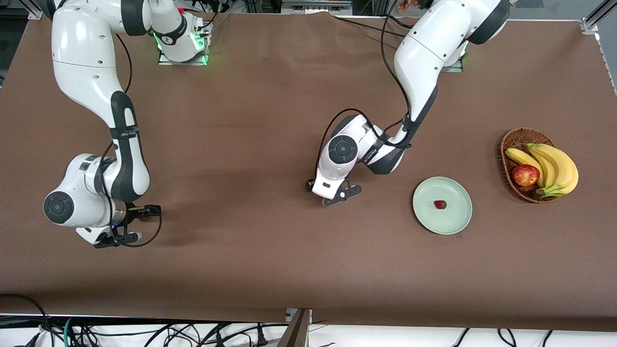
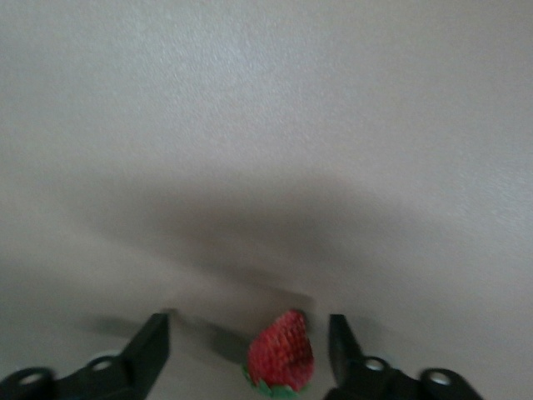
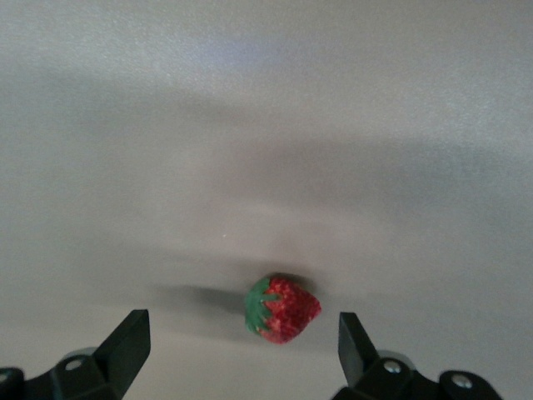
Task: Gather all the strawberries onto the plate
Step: 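Grasp the second strawberry at mid-table with the left gripper, then carry the strawberry to the plate while the right gripper grasps the last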
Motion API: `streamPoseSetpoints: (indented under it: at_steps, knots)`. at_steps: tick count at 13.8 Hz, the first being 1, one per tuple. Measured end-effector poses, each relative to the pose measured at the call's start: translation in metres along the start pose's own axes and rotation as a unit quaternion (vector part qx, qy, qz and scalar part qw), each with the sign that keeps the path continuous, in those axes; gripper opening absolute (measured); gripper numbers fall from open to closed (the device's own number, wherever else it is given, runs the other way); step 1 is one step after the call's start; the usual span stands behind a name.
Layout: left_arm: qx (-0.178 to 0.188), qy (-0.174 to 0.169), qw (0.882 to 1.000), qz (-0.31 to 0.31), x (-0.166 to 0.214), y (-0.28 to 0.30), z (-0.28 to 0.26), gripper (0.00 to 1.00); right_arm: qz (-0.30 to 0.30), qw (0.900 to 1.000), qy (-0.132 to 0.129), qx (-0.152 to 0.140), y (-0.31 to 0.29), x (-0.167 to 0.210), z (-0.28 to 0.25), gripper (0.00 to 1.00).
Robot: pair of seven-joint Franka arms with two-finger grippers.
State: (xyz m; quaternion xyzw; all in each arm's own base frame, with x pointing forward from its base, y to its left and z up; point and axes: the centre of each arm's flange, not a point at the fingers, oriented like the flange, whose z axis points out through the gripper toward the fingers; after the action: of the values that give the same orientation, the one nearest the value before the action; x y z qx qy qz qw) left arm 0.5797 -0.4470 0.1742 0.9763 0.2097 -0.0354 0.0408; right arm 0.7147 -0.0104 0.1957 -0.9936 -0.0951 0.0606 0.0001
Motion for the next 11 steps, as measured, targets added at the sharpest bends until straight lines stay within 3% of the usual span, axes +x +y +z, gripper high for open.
streamPoseSetpoints:
  at_steps: [5,9,11]
  knots:
    - [0.0,0.004,1.0,0.003,0.001,0.001,-0.002,0.22,0.001,1.0,0.003,-0.007,0.011,-0.003,0.013,1.0]
    - [-0.002,0.007,1.0,0.004,0.005,0.001,-0.004,0.19,0.002,1.0,0.003,-0.008,0.014,-0.005,0.018,0.56]
    - [-0.005,0.011,1.0,0.001,0.011,0.0,-0.008,0.19,0.001,1.0,0.004,-0.01,0.015,-0.005,0.016,0.4]
